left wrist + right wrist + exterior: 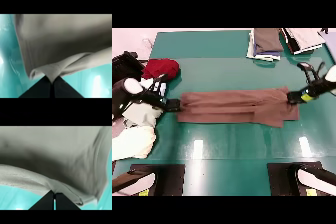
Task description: Fold the shirts.
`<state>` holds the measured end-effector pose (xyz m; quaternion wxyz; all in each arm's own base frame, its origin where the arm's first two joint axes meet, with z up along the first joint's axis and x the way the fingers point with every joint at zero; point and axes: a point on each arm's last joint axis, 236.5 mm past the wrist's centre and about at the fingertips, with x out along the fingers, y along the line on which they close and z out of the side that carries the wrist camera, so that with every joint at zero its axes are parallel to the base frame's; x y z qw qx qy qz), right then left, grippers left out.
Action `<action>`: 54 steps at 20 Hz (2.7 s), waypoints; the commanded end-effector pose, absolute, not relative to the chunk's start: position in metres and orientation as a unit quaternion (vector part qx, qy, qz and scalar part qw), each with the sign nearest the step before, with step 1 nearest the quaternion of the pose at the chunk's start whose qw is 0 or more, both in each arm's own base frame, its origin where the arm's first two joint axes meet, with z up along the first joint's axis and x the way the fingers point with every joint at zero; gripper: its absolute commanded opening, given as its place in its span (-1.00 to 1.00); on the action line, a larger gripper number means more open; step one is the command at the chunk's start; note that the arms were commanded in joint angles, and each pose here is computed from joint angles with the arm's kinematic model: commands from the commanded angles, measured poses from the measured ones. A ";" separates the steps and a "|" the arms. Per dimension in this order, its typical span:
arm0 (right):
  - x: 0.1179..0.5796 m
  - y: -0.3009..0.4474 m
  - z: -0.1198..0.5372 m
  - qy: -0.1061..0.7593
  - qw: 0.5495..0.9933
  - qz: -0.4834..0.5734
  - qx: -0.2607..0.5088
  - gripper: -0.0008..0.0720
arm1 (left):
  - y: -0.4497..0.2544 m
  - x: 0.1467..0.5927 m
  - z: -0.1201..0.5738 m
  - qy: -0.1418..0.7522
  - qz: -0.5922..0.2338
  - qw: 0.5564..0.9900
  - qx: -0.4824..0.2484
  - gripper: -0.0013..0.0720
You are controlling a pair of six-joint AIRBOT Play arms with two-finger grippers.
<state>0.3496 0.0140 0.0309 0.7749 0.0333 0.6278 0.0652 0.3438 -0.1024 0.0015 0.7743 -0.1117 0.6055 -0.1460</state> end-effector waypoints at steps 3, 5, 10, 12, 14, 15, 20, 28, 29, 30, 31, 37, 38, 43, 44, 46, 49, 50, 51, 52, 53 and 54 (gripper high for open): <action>0.427 0.013 0.022 0.612 0.787 0.067 0.032 -0.94 | -0.103 0.420 -0.013 0.576 -0.132 0.797 -0.123 -0.90; 0.444 0.017 0.019 0.607 0.790 0.074 0.047 -0.60 | -0.104 0.428 -0.014 0.572 -0.130 0.800 -0.126 -0.53; 0.458 0.008 0.036 0.581 0.791 0.134 0.137 -0.01 | -0.108 0.432 0.014 0.571 -0.139 0.799 -0.127 0.67; 0.436 -0.020 0.024 0.607 0.770 0.126 0.152 0.00 | -0.110 0.426 0.022 0.581 -0.147 0.791 -0.123 0.67; 0.414 -0.050 0.006 0.623 0.752 0.105 0.189 0.36 | -0.110 0.422 0.022 0.588 -0.149 0.785 -0.123 0.20; 0.404 -0.061 -0.004 0.627 0.744 0.098 0.211 0.47 | -0.110 0.421 0.022 0.589 -0.150 0.784 -0.122 -0.68; 0.383 -0.082 -0.053 0.620 0.704 0.111 0.328 0.49 | -0.141 0.423 0.034 0.576 -0.183 0.779 -0.167 -0.90; 0.397 -0.019 -0.085 0.635 0.670 0.196 0.331 0.15 | -0.235 0.419 0.043 0.542 -0.231 0.793 -0.158 -0.90; 0.398 -0.012 -0.085 0.636 0.671 0.205 0.321 -0.18 | -0.247 0.421 0.043 0.532 -0.235 0.798 -0.161 -0.90; 0.399 -0.005 -0.082 0.634 0.675 0.218 0.307 -0.68 | -0.261 0.424 0.042 0.522 -0.242 0.802 -0.163 -0.90; 0.401 -0.002 -0.076 0.631 0.681 0.220 0.301 -0.91 | -0.273 0.425 0.039 0.518 -0.248 0.801 -0.167 -0.91; 0.424 0.007 0.042 0.559 0.760 0.230 0.238 -0.94 | -0.354 0.426 -0.008 0.550 -0.294 0.768 -0.148 -0.91; 0.428 0.017 0.067 0.544 0.774 0.234 0.225 -0.94 | -0.369 0.426 -0.014 0.551 -0.303 0.764 -0.143 -0.90; 0.424 0.098 0.155 0.492 0.805 0.286 0.168 -0.94 | -0.414 0.430 -0.043 0.560 -0.328 0.750 -0.132 -0.91; 0.422 0.114 0.167 0.483 0.807 0.299 0.158 -0.94 | -0.416 0.430 -0.046 0.563 -0.329 0.747 -0.131 -0.91; 0.418 0.142 0.184 0.474 0.807 0.321 0.147 -0.94 | -0.416 0.430 -0.055 0.569 -0.326 0.744 -0.129 -0.91; 0.413 0.178 0.203 0.456 0.807 0.350 0.132 -0.94 | -0.415 0.435 -0.055 0.563 -0.321 0.750 -0.134 -0.91; 0.411 0.189 0.208 0.451 0.808 0.358 0.129 -0.94 | -0.414 0.437 -0.055 0.562 -0.320 0.751 -0.134 -0.90; 0.409 0.198 0.213 0.446 0.807 0.365 0.127 -0.94 | -0.409 0.439 -0.055 0.564 -0.317 0.750 -0.135 -0.91; 0.407 0.206 0.218 0.441 0.808 0.372 0.122 -0.94 | -0.403 0.440 -0.053 0.570 -0.316 0.747 -0.134 -0.91; 0.407 0.213 0.223 0.432 0.810 0.378 0.119 -0.94 | -0.394 0.443 -0.048 0.576 -0.315 0.743 -0.130 -0.91; 0.406 0.220 0.227 0.424 0.812 0.383 0.117 -0.94 | -0.381 0.449 -0.040 0.577 -0.311 0.746 -0.120 -0.91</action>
